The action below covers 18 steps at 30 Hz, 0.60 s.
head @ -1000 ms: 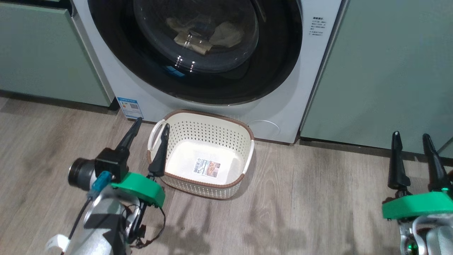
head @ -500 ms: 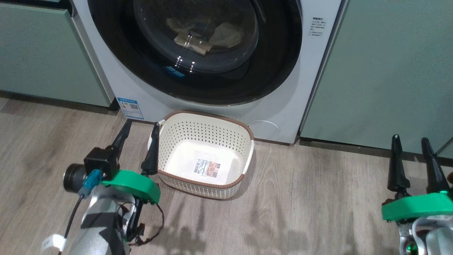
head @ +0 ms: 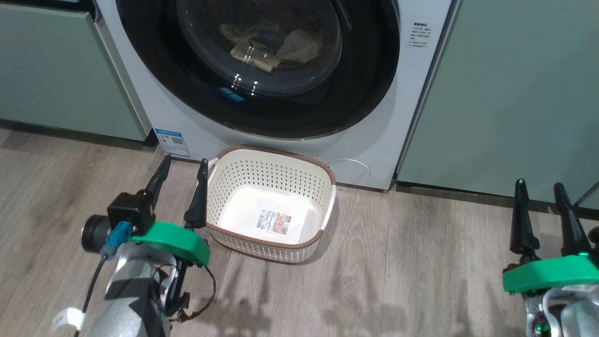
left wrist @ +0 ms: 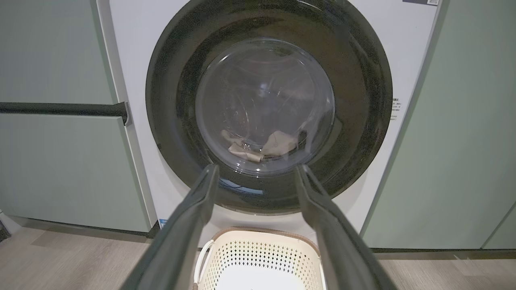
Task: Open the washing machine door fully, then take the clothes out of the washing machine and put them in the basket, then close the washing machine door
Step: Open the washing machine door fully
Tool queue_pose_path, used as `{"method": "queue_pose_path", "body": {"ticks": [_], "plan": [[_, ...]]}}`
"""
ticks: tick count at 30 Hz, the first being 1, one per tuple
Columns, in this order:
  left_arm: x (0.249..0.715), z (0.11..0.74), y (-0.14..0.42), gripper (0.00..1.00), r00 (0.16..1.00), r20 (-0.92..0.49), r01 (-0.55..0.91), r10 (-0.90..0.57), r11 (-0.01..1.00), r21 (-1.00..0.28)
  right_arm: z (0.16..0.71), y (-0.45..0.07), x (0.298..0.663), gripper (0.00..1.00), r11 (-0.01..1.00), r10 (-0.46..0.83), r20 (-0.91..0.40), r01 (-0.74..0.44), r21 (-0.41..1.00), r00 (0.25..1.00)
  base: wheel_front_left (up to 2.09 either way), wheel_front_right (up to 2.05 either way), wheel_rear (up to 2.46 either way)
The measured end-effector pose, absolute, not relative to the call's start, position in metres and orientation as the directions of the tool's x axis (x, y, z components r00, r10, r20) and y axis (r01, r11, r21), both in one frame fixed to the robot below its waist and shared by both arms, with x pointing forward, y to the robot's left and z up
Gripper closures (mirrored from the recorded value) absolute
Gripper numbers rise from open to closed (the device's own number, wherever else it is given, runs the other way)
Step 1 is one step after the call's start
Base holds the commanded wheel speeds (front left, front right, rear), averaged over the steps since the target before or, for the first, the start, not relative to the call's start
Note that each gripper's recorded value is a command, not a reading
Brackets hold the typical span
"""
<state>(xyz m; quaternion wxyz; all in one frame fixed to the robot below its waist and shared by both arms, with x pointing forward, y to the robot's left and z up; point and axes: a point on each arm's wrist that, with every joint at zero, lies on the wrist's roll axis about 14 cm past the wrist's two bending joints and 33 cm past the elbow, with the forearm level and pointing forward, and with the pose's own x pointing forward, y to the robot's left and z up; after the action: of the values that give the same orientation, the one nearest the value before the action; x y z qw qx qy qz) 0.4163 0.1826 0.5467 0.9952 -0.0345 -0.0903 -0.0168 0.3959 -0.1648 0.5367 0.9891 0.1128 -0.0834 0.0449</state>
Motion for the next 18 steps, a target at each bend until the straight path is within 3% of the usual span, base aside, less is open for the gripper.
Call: {"method": "queue_pose_path", "body": {"ticks": [14, 15, 16, 17, 18], "plan": [[0.4159, 0.5440, 0.1824, 0.00, 0.984, 0.173, 0.043, -0.032, 0.997, -0.062, 0.5356, -0.1589, 0.3964, 0.00, 0.968, 0.087, 0.172, -0.124, 0.218, 0.981, 0.00, 0.00, 0.00], [0.4159, 0.5439, 0.1825, 0.00, 0.984, 0.173, 0.043, -0.031, 0.997, -0.062, 0.5352, -0.1579, 0.3965, 0.10, 0.966, 0.088, 0.171, -0.126, 0.226, 0.981, 0.00, 0.00, 0.00], [0.4159, 0.5435, 0.1825, 0.00, 0.985, 0.172, 0.042, -0.031, 0.997, -0.063, 0.5340, -0.1569, 0.3966, 0.31, 0.962, 0.089, 0.169, -0.128, 0.240, 0.982, 0.00, 0.00, 0.00], [0.4161, 0.5430, 0.1826, 0.00, 0.985, 0.171, 0.042, -0.031, 0.997, -0.063, 0.5327, -0.1578, 0.3969, 0.31, 0.955, 0.081, 0.166, -0.124, 0.270, 0.983, 0.00, 0.00, 0.00], [0.4162, 0.5425, 0.1827, 0.00, 0.985, 0.169, 0.041, -0.030, 0.997, -0.063, 0.5314, -0.1590, 0.3974, 0.61, 0.946, 0.073, 0.163, -0.119, 0.300, 0.984, 0.00, 0.00, 0.00]]}}
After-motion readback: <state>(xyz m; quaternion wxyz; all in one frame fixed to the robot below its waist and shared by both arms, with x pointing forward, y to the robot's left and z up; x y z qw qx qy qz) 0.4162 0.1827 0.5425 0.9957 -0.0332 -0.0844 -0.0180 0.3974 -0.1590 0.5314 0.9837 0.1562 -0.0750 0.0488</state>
